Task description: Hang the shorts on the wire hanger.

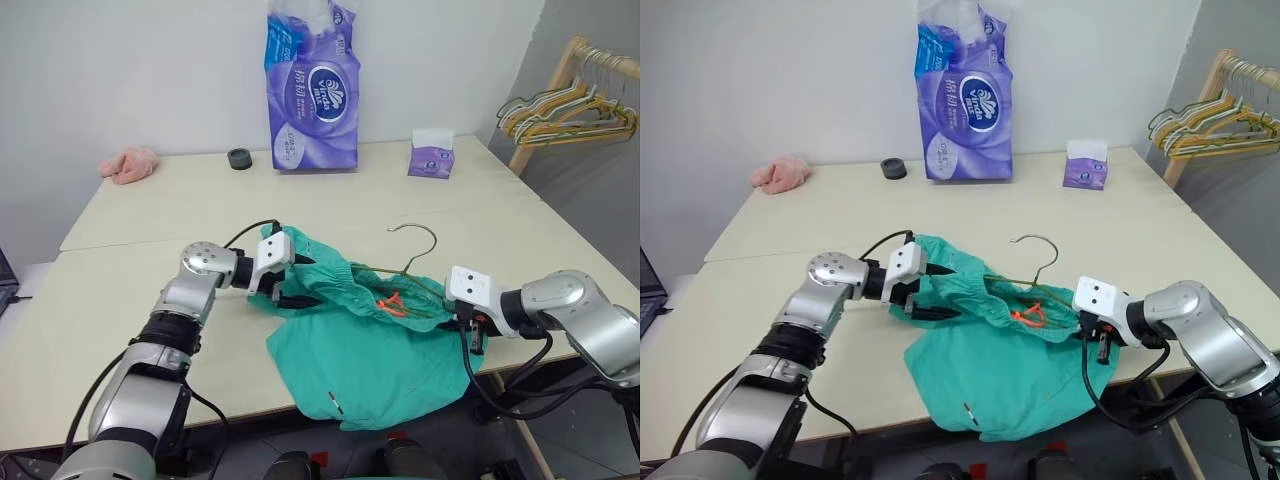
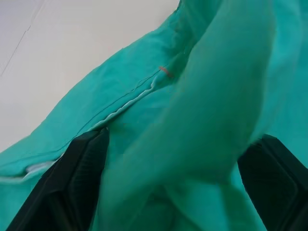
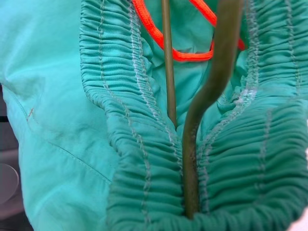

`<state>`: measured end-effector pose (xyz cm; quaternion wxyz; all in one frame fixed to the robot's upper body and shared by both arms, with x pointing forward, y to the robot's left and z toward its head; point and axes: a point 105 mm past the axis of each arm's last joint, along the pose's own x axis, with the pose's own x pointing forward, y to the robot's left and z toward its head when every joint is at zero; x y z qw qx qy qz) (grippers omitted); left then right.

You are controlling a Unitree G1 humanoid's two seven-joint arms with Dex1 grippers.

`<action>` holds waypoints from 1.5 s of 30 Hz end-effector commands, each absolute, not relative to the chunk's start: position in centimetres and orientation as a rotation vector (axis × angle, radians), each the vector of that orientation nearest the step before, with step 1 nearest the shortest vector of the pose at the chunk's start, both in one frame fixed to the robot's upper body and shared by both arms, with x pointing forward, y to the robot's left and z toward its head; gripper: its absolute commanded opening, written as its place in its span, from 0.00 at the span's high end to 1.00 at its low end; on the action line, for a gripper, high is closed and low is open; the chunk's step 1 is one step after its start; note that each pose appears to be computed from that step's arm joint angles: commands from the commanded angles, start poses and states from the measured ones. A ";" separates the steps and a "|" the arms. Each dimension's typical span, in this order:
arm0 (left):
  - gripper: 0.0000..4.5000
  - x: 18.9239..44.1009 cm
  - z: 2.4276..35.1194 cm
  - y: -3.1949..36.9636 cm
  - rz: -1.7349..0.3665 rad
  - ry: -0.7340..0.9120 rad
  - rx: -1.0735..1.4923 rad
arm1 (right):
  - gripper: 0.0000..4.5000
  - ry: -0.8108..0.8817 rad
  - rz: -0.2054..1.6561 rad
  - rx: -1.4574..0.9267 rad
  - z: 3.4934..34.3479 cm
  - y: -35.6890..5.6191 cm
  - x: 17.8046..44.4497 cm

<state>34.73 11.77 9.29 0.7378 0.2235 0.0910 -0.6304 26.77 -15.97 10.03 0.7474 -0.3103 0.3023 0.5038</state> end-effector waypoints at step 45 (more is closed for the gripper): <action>1.00 36.9 9.4 12.6 -1.254 0.117 0.609 | 1.00 0.676 1.066 -0.587 11.9 -17.7 24.3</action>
